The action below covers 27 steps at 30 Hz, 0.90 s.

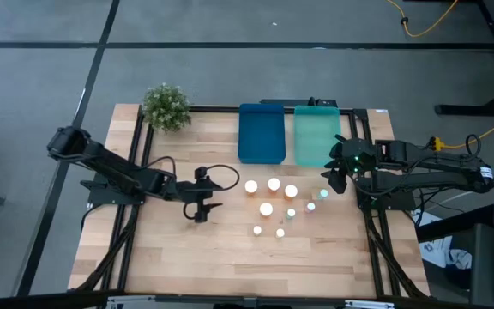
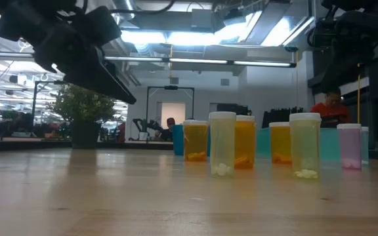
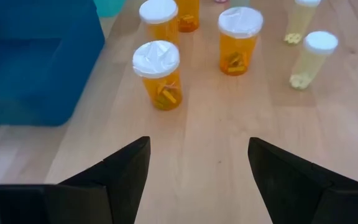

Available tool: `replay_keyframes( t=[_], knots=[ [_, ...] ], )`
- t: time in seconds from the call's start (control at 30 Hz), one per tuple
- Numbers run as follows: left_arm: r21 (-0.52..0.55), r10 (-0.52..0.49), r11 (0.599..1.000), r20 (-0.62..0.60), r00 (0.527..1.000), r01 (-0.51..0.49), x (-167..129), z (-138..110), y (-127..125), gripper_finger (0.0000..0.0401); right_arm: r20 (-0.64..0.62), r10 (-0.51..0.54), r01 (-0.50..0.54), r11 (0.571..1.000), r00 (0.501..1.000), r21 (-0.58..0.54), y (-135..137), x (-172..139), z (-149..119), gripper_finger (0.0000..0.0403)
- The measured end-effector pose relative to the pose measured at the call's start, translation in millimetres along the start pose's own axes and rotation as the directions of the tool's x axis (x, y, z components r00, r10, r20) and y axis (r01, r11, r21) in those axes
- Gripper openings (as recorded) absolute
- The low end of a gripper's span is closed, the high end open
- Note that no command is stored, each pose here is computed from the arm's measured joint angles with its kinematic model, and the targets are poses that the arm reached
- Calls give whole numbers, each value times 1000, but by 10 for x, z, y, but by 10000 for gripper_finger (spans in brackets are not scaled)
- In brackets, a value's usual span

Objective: Pick and place medicine bottles into bin by pill shape (circle, oval)
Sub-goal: Put the large orange medicine bottle into the blue bin

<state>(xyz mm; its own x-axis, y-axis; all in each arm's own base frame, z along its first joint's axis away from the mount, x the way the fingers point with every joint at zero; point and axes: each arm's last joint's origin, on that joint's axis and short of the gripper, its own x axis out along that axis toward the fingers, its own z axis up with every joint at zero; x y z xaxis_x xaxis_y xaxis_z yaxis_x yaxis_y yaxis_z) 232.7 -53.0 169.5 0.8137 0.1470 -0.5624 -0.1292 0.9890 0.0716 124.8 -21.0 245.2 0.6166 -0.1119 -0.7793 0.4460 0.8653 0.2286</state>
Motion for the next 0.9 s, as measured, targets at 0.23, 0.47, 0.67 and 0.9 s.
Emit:
replay_keyframes(
  t=[0.23, 0.47, 0.67, 0.9],
  knots=[
    [-32, 34, 999, -3, 999, -34, 144, -24, 58, 263, 0, 0, 0, 1000, 1000, 0, 0, 1, 0, 183],
    [-70, 60, 996, -14, 998, -60, 221, -43, 121, 263, 2, 1, -1, 1000, 1000, 0, 1, 0, 2, 183],
    [-95, 49, 994, -9, 999, -50, 222, -35, 119, 263, 2, 1, -1, 1000, 1000, 0, 1, 1, 2, 183],
    [-79, 51, 996, 45, 998, -47, 243, 260, 77, 263, 2, 2, -2, 1000, 1000, 0, 1, 0, 2, 183]
  ],
)
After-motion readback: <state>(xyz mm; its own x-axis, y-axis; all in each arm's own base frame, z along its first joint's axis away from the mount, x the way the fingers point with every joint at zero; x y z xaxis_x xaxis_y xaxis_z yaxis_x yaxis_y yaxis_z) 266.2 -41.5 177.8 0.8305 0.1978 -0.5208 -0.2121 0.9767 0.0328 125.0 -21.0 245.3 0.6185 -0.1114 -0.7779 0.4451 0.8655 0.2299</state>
